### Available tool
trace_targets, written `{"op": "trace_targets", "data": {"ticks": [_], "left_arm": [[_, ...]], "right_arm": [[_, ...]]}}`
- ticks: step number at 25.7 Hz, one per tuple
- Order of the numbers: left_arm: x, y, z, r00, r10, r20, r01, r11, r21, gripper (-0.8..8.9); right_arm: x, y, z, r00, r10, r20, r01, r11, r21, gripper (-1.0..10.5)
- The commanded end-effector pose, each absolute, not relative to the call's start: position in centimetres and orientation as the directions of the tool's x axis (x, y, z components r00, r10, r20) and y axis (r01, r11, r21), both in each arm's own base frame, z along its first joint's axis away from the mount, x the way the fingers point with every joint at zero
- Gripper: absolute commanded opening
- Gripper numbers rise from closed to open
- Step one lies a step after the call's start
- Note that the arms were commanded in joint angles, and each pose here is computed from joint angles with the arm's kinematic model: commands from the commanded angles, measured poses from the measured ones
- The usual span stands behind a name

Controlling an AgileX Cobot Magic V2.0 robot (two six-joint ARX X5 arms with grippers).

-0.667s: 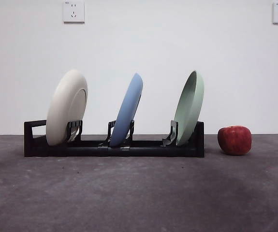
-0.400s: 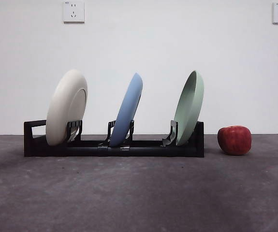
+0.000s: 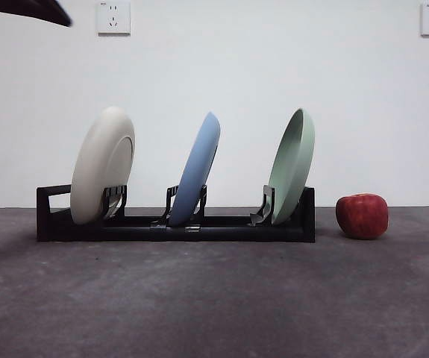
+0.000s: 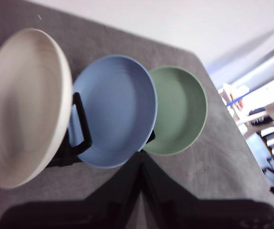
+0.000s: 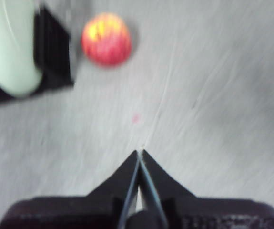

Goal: Take the blue plate from the plate rack,put the plate on the table,take the apple from the table,put the apple in the plate

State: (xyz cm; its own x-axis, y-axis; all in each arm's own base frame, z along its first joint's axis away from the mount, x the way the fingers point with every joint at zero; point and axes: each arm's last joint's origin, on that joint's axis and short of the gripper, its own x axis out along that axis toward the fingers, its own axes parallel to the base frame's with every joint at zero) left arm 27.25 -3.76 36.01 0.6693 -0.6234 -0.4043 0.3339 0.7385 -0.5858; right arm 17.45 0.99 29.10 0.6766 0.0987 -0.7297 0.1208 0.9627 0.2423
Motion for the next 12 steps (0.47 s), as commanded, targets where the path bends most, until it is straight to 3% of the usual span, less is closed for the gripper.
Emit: {"op": "trace_targets", "data": {"ticks": [1, 5, 12], "left_arm": [[29.8, -5.3, 36.9, 0.614, -0.652, -0.446, 0.361, 0.734, -0.576, -0.06], [33.9, -9.3, 37.8, 0.525, -0.670, -0.525, 0.405, 0.739, -0.538, -0.06], [39.0, -15.2, 37.3, 0.477, -0.649, -0.592, 0.449, 0.759, -0.471, -0.05]], "right_arm": [[17.9, 1.2, 28.6, 0.629, 0.162, -0.760, 0.098, 0.954, 0.284, 0.0], [18.3, 1.3, 27.9, 0.578, 0.202, -0.791, 0.085, 0.949, 0.304, 0.0], [18.4, 1.3, 27.8, 0.576, 0.202, -0.792, 0.083, 0.950, 0.302, 0.0]]}}
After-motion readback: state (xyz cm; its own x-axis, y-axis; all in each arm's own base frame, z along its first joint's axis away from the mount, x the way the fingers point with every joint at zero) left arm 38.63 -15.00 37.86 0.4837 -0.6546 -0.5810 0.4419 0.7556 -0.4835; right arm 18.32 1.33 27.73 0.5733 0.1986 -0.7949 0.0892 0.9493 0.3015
